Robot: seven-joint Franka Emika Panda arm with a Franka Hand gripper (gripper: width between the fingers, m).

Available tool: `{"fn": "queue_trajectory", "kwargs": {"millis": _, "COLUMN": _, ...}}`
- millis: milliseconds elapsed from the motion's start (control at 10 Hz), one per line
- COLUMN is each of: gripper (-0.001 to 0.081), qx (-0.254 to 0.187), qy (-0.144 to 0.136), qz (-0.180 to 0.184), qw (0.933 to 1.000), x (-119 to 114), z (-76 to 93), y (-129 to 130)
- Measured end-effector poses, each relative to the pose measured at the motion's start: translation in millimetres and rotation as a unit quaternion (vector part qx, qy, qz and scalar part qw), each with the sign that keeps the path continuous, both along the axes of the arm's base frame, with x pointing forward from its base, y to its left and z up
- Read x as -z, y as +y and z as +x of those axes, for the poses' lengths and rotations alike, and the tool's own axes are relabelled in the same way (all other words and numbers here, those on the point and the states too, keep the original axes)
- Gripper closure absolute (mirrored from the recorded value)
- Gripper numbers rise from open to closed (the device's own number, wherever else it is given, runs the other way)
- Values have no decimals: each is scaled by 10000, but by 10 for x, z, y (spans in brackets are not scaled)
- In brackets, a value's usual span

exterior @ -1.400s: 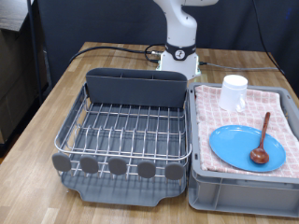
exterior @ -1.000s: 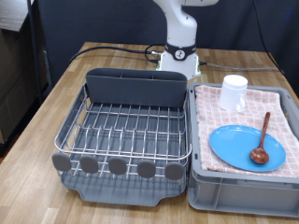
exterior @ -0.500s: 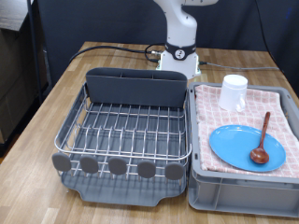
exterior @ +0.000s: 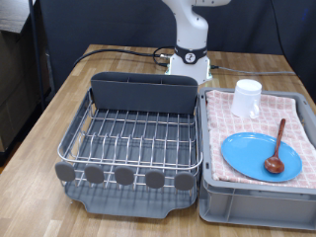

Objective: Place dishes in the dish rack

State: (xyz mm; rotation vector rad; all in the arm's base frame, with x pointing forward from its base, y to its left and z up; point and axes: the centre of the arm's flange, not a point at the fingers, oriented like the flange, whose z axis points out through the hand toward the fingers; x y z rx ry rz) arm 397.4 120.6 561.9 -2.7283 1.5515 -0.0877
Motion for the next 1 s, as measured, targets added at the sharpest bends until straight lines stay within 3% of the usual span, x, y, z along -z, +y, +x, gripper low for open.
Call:
{"fn": "queue_trajectory", "kwargs": {"millis": 600, "gripper": 3, "qx": 74, "qy": -205, "qz": -125, "qw": 9997, "x": 112, "z": 153, "y": 373}}
{"fn": "queue_trajectory", "kwargs": {"millis": 900, "gripper": 3, "qx": 244, "qy": -420, "qz": 12, "qw": 9988, "x": 306, "z": 366, "y": 519}}
{"fn": "queue_trajectory", "kwargs": {"millis": 1000, "gripper": 3, "qx": 307, "qy": -580, "qz": -120, "qw": 9978, "x": 414, "z": 455, "y": 566}}
